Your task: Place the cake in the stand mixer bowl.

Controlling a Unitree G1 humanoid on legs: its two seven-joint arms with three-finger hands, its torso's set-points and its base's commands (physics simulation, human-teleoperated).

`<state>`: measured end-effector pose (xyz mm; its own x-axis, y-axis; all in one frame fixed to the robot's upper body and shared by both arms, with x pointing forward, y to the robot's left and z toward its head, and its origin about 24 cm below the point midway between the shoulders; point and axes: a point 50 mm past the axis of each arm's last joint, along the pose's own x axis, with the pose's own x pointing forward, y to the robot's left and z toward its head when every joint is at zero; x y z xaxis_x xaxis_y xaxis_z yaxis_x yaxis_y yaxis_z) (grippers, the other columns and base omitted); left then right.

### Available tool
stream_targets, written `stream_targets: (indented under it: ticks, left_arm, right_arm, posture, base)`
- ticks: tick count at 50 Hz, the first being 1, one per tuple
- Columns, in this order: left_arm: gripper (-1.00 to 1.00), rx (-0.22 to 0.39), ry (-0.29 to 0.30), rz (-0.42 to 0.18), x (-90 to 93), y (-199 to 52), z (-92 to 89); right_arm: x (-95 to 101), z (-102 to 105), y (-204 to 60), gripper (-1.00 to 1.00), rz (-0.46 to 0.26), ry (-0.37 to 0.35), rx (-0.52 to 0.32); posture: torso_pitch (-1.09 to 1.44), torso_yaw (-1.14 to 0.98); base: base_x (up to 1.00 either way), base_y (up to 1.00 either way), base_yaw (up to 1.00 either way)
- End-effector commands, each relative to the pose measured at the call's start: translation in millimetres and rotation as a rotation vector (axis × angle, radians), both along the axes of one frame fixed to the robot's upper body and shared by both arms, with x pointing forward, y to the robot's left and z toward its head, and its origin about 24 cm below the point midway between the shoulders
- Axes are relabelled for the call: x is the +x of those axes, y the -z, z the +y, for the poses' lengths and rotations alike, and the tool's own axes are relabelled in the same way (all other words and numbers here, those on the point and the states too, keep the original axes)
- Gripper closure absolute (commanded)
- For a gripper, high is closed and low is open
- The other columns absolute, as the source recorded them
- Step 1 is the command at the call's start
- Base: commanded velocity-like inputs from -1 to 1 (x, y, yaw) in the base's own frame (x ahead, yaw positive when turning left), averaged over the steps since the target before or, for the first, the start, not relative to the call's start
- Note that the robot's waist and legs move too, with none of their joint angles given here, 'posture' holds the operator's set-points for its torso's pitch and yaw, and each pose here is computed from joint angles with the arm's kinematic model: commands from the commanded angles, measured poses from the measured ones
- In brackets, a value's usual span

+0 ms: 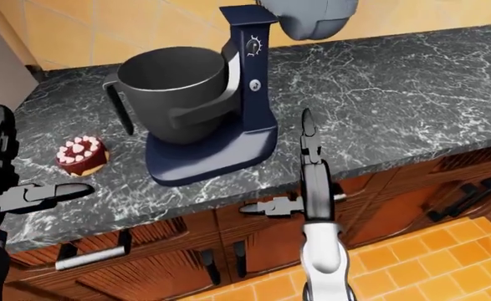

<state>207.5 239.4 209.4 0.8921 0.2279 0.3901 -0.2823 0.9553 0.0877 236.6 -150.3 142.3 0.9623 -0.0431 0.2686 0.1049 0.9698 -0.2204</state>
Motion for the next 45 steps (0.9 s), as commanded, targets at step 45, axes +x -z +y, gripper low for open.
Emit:
stream_targets:
  ticks: [45]
  left_arm:
    - [-1.00, 0.176, -0.143, 0.175, 62.9, 45.7, 59.9]
  right_arm:
    - [-1.7, 2.7, -17.7, -1.00, -0.116, -0.015, -0.008]
  posture:
    - [0.00, 0.00]
  base:
    - [0.00, 0.00, 0.00]
